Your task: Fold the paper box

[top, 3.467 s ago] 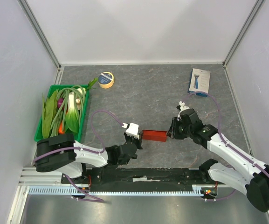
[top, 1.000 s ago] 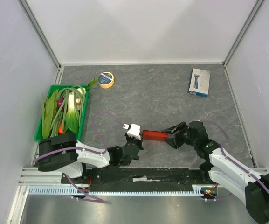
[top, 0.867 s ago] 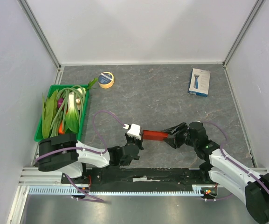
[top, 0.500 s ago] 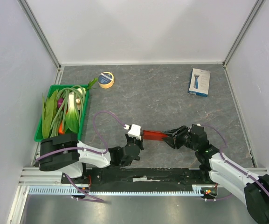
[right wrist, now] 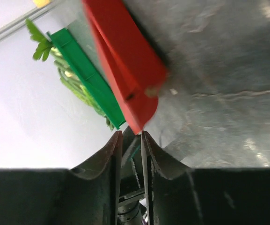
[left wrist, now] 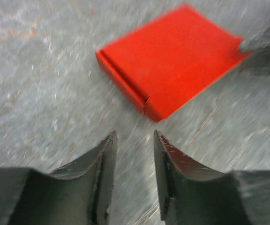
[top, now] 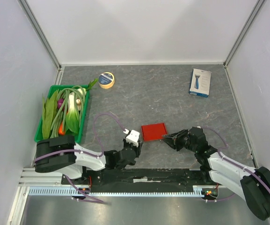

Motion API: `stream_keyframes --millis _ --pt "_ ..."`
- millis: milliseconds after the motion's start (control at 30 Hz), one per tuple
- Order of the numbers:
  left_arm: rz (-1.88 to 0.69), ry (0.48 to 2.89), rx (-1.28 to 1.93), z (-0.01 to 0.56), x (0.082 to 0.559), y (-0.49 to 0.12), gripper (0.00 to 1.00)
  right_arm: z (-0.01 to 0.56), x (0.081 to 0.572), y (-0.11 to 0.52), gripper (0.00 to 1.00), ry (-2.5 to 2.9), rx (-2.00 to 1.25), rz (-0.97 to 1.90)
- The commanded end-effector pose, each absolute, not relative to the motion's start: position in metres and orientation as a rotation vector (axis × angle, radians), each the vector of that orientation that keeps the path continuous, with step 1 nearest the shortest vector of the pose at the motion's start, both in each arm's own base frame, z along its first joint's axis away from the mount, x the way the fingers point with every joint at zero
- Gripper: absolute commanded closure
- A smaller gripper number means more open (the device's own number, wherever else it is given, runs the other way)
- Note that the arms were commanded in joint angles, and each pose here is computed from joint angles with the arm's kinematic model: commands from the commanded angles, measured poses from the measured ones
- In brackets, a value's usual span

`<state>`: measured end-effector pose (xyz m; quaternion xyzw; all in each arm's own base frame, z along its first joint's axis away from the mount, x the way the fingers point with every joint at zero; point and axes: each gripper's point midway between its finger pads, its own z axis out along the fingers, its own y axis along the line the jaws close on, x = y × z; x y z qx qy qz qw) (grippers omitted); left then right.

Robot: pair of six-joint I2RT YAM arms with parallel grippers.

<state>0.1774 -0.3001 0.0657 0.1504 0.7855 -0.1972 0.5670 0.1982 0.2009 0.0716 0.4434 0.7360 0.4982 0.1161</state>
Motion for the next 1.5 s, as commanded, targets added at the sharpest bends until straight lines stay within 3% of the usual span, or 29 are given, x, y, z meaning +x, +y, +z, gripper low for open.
stream_keyframes --millis 0,233,400,533,567,767,800,867,1033,1167,1300,1467 --pt "-0.501 1.915 0.455 0.045 0.158 -0.289 0.51 0.024 0.176 0.185 0.72 2.233 1.398 1.31" --pt "-0.66 1.905 0.56 0.062 0.137 -0.297 0.45 0.04 0.184 0.193 0.65 2.252 1.286 1.331" --pt "-0.81 1.893 0.472 0.094 0.128 -0.287 0.34 0.051 0.182 0.197 0.42 2.347 0.948 1.261" --pt "-0.927 1.946 0.329 0.128 0.158 -0.278 0.28 0.063 0.183 0.194 0.26 2.407 0.601 1.134" --pt "-0.97 1.944 0.304 0.138 0.166 -0.28 0.23 0.078 0.188 0.198 0.25 2.394 0.501 1.116" --pt "-1.041 2.046 0.273 0.152 0.237 -0.295 0.16 0.094 0.175 0.214 0.23 2.453 -0.248 0.776" --pt "-1.015 2.138 0.296 0.126 0.246 -0.302 0.12 0.092 0.178 0.212 0.23 2.461 -0.264 0.708" --pt "-1.012 2.11 0.404 0.134 0.265 -0.317 0.1 0.087 0.177 0.219 0.24 2.482 -0.244 0.734" --pt "-0.936 2.17 0.634 0.089 0.285 -0.338 0.1 0.085 0.182 0.225 0.36 2.445 -0.119 0.801" --pt "-0.923 2.193 0.722 0.068 0.293 -0.348 0.13 0.078 0.185 0.211 0.37 2.467 -0.162 0.674" --pt "-0.93 2.224 0.73 0.057 0.286 -0.346 0.18 0.077 0.19 0.18 0.25 2.486 -0.28 0.419" --pt "-0.918 2.188 0.69 0.069 0.286 -0.338 0.18 0.1 0.19 0.19 0.19 2.444 -0.378 0.48"
